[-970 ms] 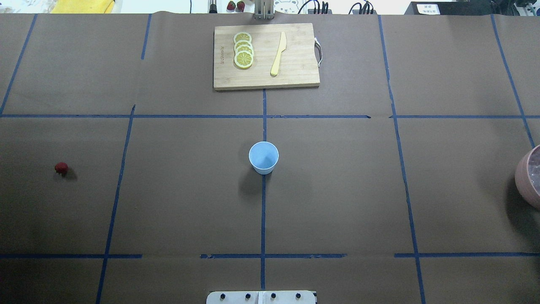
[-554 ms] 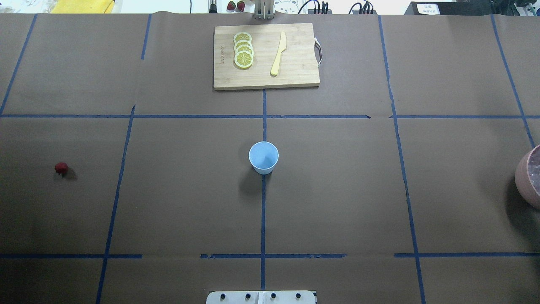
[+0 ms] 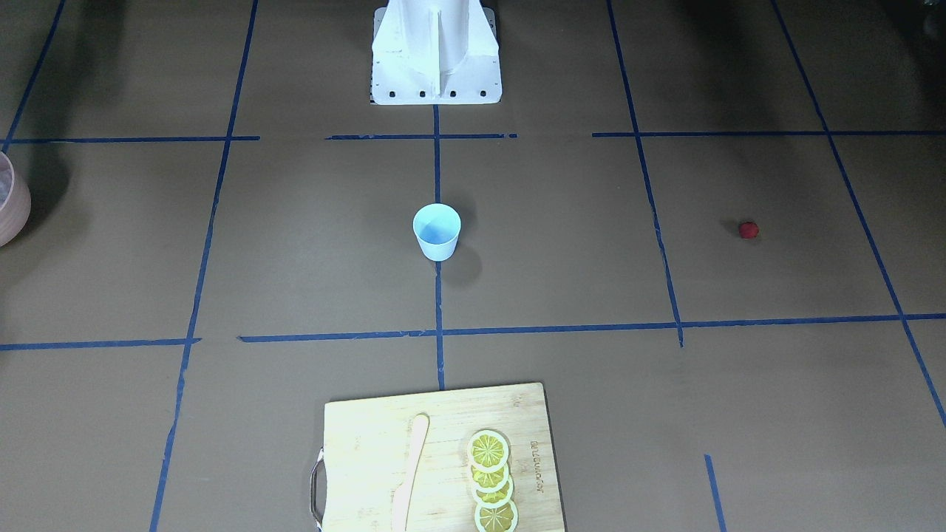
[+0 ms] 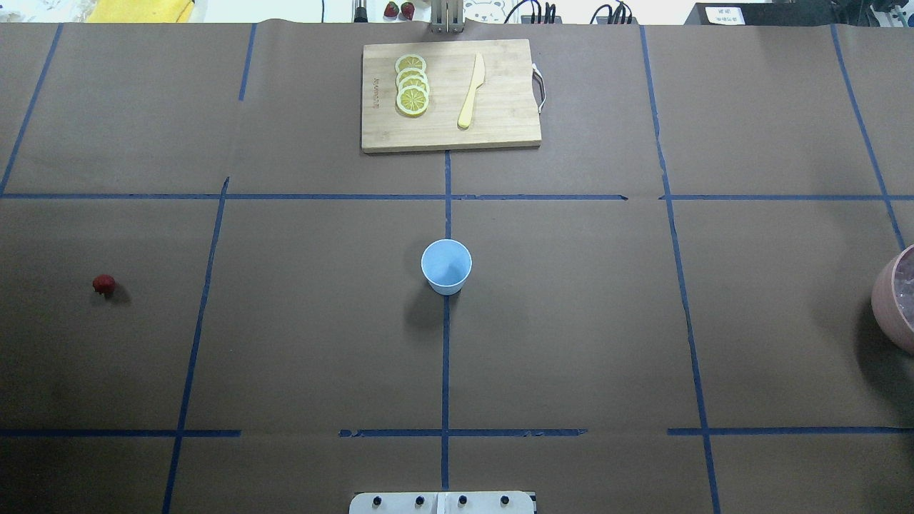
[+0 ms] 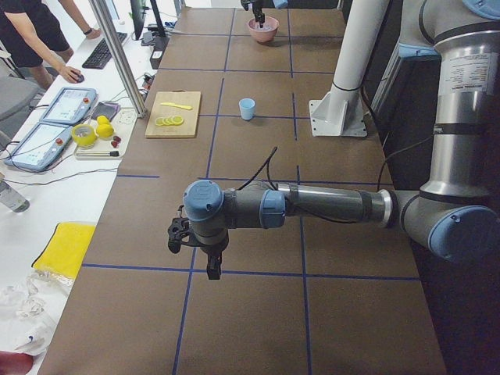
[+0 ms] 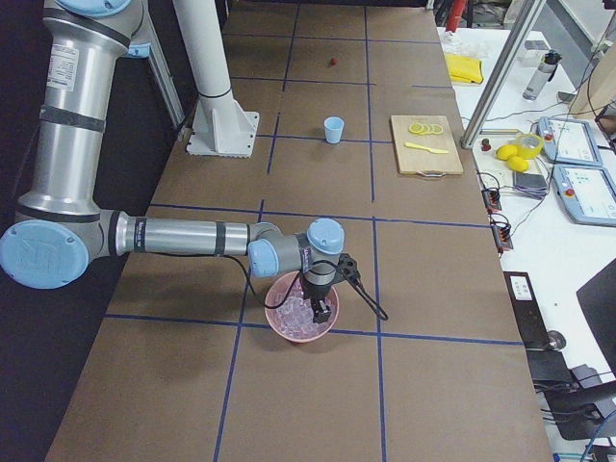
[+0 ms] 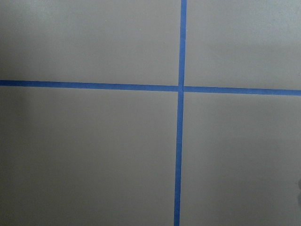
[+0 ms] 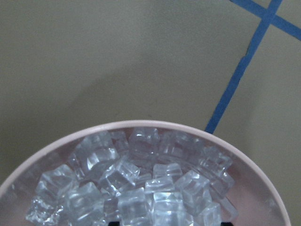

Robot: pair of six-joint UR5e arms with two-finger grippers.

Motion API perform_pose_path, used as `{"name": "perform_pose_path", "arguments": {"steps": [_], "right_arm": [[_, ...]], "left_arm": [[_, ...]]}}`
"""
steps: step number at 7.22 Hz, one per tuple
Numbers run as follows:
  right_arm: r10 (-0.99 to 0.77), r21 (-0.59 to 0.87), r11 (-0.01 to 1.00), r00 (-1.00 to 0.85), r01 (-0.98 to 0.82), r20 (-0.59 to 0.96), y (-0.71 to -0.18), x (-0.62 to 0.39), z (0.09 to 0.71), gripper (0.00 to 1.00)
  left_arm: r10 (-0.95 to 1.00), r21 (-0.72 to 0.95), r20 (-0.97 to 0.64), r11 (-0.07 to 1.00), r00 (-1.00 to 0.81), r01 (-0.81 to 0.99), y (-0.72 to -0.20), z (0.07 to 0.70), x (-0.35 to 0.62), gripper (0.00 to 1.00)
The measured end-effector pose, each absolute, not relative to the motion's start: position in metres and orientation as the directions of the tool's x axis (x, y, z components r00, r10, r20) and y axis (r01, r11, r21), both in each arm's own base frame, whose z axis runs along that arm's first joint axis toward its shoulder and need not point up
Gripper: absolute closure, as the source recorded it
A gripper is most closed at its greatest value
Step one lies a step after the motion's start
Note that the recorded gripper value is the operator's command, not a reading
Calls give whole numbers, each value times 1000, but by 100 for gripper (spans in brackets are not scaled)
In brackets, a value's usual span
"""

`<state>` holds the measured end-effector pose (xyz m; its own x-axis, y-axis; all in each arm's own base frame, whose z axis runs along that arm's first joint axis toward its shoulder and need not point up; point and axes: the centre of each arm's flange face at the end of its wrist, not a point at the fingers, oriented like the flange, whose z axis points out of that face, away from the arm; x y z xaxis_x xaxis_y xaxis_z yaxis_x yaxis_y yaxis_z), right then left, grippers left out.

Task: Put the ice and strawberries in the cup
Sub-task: 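Lower the right gripper into the pink bowl and grasp an ice cube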

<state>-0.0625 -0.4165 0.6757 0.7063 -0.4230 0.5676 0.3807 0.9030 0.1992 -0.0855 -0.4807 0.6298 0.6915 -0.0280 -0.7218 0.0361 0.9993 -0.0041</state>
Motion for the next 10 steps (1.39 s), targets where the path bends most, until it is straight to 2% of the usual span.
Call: {"name": "perform_pose_path", "arguments": {"steps": [3, 4, 6, 7, 10], "right_arm": [[-424, 196, 902, 706, 384, 567, -417, -64, 677, 42], [-423, 195, 903, 707, 384, 567, -417, -64, 678, 56], [-424, 195, 902, 706, 385, 567, -417, -64, 678, 91], [-425, 196, 902, 706, 385, 566, -417, -64, 679, 97], [-435, 215, 898, 702, 384, 564, -419, -63, 670, 100]], "left_arm": [[-27, -3, -723, 999, 691, 36, -481, 629, -85, 0], [-27, -3, -723, 999, 690, 36, -481, 629, -85, 0], [-26, -2, -723, 999, 690, 36, -481, 629, -85, 0], [-26, -1, -723, 999, 690, 36, -481, 628, -85, 0], [-27, 0, -724, 999, 690, 39, -481, 626, -85, 0]]}}
